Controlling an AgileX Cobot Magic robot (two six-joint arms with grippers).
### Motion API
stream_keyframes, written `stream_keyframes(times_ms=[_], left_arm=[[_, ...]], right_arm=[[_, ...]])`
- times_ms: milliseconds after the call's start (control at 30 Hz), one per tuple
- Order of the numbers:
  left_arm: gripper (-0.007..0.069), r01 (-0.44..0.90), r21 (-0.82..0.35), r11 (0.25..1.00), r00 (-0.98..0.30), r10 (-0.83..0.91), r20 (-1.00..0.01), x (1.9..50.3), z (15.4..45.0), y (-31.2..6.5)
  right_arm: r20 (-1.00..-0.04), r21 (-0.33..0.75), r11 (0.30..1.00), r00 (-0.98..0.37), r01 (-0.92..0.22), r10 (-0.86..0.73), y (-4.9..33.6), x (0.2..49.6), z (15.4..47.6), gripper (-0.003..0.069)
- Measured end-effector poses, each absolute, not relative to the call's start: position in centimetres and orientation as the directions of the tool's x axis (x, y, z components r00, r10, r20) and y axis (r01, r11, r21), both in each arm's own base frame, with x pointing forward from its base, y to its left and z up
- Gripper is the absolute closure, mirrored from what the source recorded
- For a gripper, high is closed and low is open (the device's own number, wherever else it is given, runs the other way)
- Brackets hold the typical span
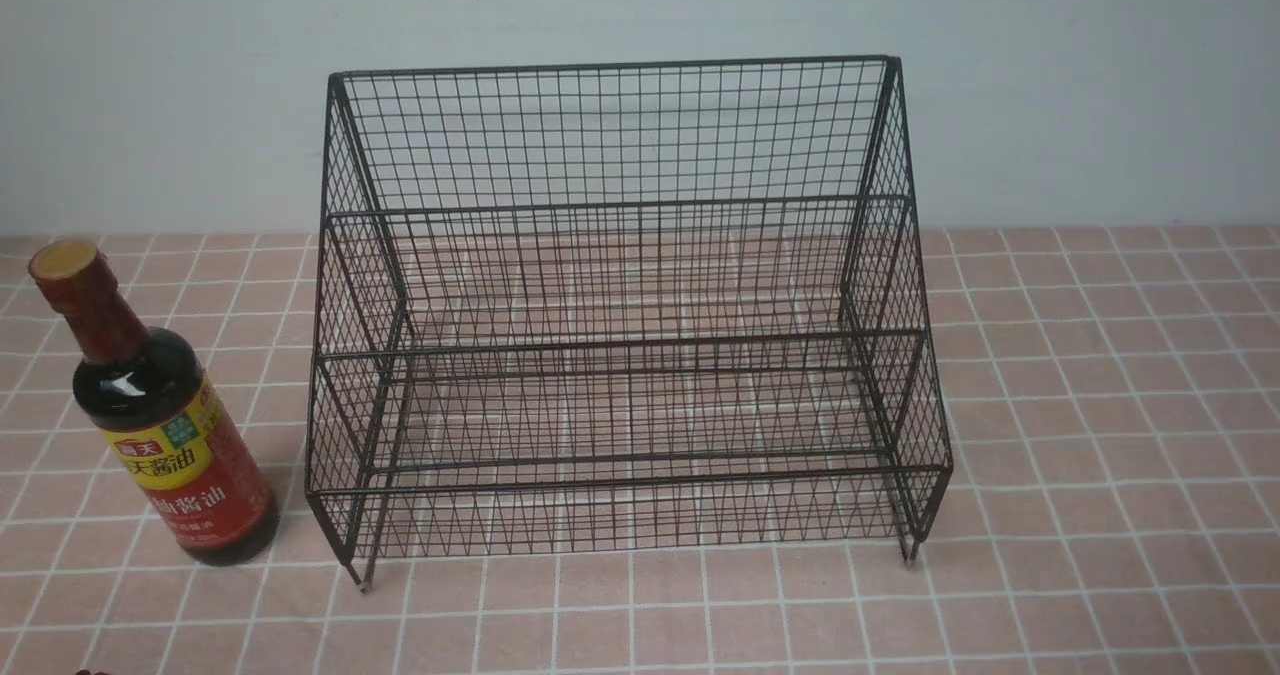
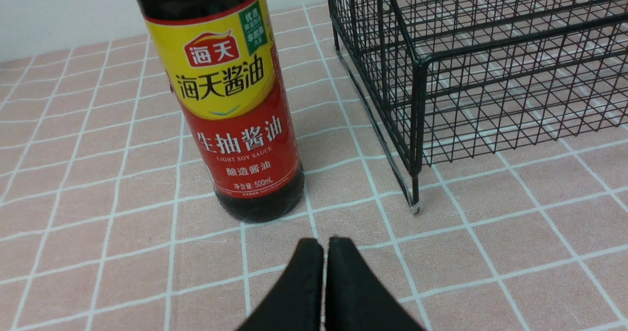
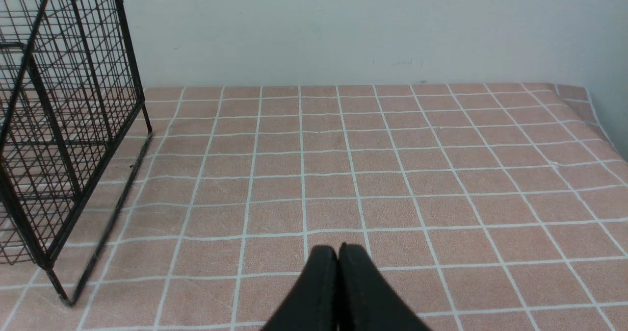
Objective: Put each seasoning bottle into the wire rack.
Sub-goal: Use the left arm to grab the condiment bottle closest to it
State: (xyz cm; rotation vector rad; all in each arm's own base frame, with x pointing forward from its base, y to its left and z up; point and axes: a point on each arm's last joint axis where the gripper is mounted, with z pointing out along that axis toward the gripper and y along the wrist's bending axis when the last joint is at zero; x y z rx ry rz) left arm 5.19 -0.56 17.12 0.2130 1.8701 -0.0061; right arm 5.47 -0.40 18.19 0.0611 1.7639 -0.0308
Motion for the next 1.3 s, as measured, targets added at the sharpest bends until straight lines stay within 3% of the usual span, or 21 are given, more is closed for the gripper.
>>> stream_keyframes(times_ms=[1033, 1133, 1300], left_arm=[[0.0632, 0.147, 0.134, 0.980, -0.284, 0.171, -0.943, 5.2, 17.1, -0.5], [0.0632, 0.140, 0.065, 0.988, -0.208, 0.093, -0.974, 5.4, 17.8, -0.7], [0.0632, 0.183, -0.215, 0.959, 0.070, -0.231, -0.971, 5.6, 20.8, -0.7]], right_arm=[[-0.981, 0.013, 0.998, -0.192, 0.058, 0.024, -0.4, 5.5, 18.2, 0.0673], [-0.981, 0.013, 0.998, -0.192, 0.058, 0.024, -0.4, 5.5, 18.2, 0.0673], [-0.981, 0.013, 0.998, -0.192, 0.058, 0.024, -0.4, 5.5, 18.2, 0.0673]])
